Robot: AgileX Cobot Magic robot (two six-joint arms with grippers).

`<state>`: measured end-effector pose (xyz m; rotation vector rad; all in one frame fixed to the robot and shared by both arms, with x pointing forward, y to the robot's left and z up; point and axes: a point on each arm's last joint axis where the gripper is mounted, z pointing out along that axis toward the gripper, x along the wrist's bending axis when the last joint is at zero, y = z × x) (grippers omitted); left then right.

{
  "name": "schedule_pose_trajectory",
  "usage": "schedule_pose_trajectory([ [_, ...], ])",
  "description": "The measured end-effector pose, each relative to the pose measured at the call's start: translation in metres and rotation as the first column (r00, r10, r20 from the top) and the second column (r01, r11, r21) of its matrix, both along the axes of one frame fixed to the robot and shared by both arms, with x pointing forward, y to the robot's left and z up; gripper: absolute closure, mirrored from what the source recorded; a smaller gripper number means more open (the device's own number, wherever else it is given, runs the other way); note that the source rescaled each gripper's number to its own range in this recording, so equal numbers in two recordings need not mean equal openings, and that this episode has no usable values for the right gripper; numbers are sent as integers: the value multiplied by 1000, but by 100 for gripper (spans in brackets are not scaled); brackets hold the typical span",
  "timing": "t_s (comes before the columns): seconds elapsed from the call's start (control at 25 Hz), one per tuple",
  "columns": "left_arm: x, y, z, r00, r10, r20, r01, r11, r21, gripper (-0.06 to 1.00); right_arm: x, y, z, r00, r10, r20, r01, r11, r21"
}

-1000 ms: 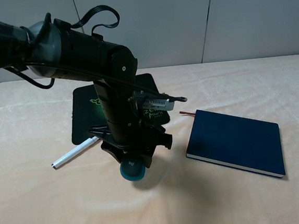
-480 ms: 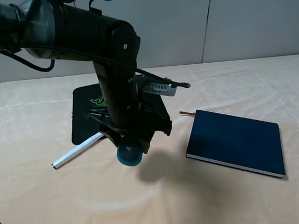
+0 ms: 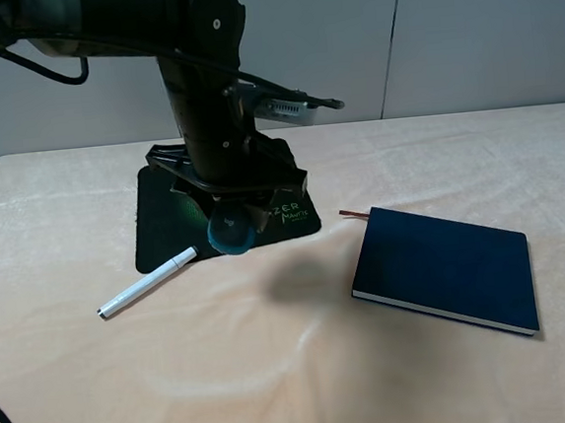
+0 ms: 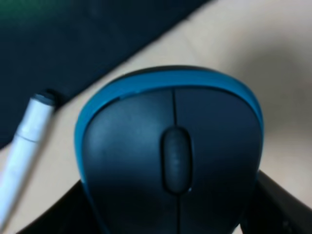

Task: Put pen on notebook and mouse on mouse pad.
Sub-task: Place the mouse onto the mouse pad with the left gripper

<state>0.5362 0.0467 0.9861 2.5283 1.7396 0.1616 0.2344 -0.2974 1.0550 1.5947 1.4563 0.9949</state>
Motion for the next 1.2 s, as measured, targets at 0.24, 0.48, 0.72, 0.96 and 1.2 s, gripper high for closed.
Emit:
schedule_pose_trajectory([
  [0.24,32,30,1,996,62,58,-60,997,-44,47,0,0,0,1000,0,0,0,1000,0],
  [0.48,60,63,2,983,141,113,-129,986,-109,47,0,0,0,1000,0,0,0,1000,0],
  [0.72,82,88,5,962,204,181,-171,968,-182,47,0,0,0,1000,1,0,-1,1000,2],
  [0.96,92,97,6,945,233,228,-185,959,-215,47,0,0,0,1000,1,0,-1,1000,2],
  [1.2,97,93,-24,957,240,160,-208,959,-194,47,0,0,0,1000,1,0,-1,1000,2],
])
